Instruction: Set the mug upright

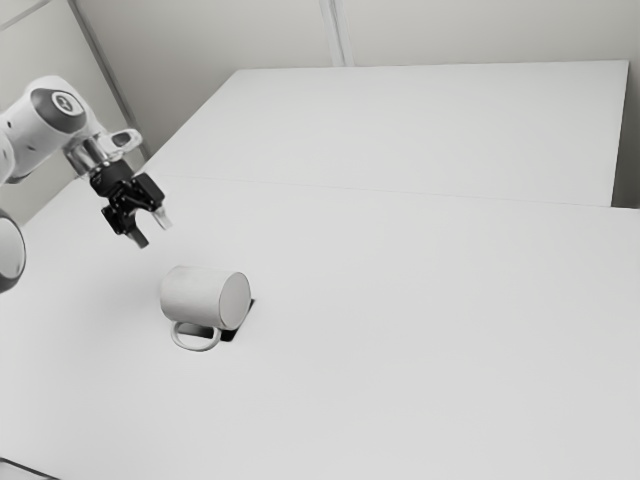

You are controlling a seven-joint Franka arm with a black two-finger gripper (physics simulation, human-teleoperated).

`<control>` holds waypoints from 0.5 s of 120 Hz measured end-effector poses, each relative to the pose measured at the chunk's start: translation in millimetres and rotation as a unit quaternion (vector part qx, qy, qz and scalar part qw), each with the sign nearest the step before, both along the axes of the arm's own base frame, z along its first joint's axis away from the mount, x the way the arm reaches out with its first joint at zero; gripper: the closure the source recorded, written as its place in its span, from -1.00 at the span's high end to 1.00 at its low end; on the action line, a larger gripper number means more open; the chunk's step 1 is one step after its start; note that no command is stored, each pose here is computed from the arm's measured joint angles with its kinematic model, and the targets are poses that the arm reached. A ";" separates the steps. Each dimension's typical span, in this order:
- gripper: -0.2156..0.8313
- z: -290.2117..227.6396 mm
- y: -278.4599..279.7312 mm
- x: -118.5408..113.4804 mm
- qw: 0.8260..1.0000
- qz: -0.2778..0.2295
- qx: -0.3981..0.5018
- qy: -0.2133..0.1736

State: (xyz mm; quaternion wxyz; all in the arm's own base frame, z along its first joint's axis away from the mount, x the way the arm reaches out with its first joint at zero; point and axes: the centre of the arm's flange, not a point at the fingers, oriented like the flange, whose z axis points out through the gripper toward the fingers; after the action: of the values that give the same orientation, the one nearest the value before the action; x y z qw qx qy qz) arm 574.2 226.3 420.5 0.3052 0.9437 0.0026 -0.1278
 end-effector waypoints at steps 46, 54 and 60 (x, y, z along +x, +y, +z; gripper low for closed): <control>0.55 -79.0 8.7 -9.7 0.993 -0.027 -0.114 -0.008; 0.55 -89.9 5.8 -14.8 0.991 -0.025 -0.132 -0.009; 0.55 -96.2 4.0 -17.2 0.989 -0.024 -0.143 -0.011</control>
State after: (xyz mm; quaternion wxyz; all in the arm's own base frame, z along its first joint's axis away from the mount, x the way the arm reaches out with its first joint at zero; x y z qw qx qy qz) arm 557.0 230.3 324.2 0.4340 0.8914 -0.0420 -0.1238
